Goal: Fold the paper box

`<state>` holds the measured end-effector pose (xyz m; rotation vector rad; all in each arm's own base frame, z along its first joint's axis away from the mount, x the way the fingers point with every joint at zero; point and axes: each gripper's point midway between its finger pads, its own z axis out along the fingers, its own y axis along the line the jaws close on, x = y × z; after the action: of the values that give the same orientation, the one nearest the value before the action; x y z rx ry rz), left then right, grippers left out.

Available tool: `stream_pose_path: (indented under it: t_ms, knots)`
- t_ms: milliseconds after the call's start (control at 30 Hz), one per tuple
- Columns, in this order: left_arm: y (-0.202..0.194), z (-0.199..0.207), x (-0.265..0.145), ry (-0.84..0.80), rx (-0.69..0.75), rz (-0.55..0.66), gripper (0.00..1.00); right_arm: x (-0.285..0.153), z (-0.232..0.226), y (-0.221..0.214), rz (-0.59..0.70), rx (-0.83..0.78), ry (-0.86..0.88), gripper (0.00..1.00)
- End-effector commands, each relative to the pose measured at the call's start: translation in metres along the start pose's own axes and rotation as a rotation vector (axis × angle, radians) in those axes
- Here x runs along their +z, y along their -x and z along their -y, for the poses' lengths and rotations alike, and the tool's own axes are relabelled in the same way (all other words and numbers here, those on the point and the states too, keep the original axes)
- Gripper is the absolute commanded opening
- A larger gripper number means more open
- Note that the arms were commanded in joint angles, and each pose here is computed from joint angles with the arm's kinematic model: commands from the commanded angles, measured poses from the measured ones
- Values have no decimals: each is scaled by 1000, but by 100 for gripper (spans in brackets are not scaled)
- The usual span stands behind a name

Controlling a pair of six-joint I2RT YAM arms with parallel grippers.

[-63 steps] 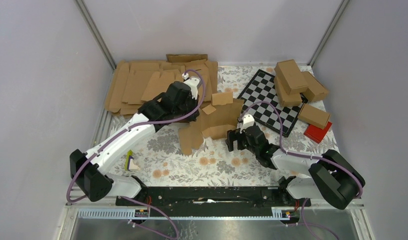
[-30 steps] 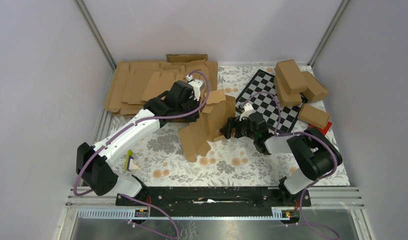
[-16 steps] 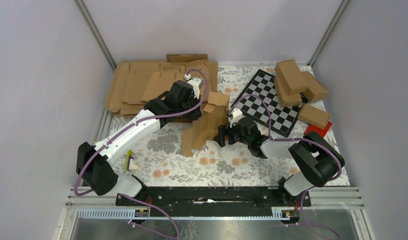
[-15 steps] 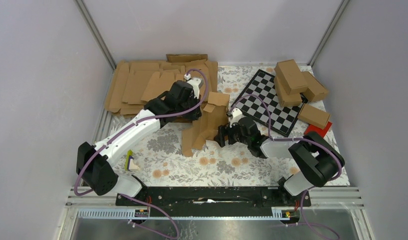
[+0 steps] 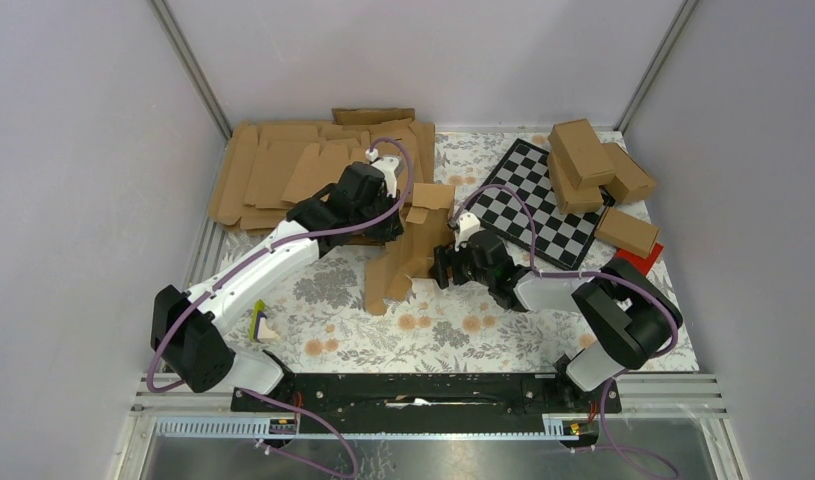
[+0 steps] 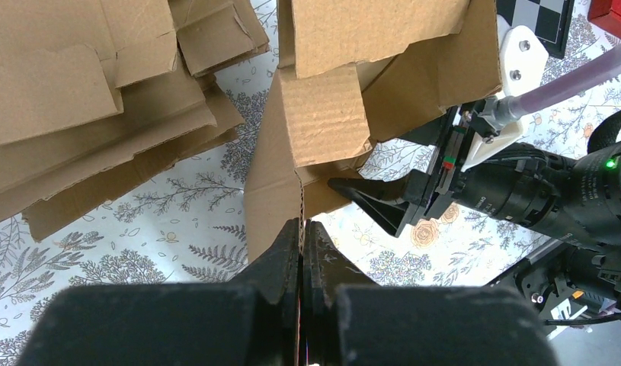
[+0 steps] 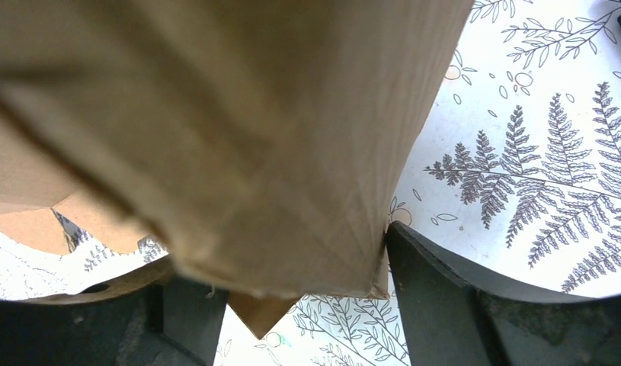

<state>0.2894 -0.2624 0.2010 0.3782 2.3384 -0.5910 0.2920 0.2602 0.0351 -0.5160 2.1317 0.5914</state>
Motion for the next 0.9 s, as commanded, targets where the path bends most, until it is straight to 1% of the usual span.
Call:
stream_pose_path:
  t_ms: [0,67,133,233,400,433,467,500,533,667,867]
  knots:
    - [2,16,1,-80,-20,2,0,1,-8,-6,-29,-29,12,73]
    - [1,16,2,-82,-23,-2,0,-1,-8,-8,-27,-12,11,71]
    - [0,16,3,-83,-27,-6,0,-4,-11,-11,-30,4,15,72]
    - [-2,15,5,-81,-33,-14,0,-7,-14,-16,-30,7,18,77]
    - [-4,13,7,-81,-35,-23,0,-4,-12,-27,-70,10,-4,88]
    - [-4,13,7,-83,-34,-23,0,-4,-11,-29,-71,14,-11,89]
    - [9,19,-15,-106,-27,39,0,-5,-10,-33,-78,15,-20,89]
    - [-2,13,4,-83,-33,-14,0,-5,-10,-34,-81,16,-22,89]
    - [-3,11,7,-80,-34,-22,0,-5,-7,-35,-82,16,-41,89]
    - [-3,13,7,-92,-31,-26,0,-7,-1,-41,-103,9,-83,91]
    - [-5,14,8,-104,-29,-36,0,-8,-8,-19,-18,-7,-49,91]
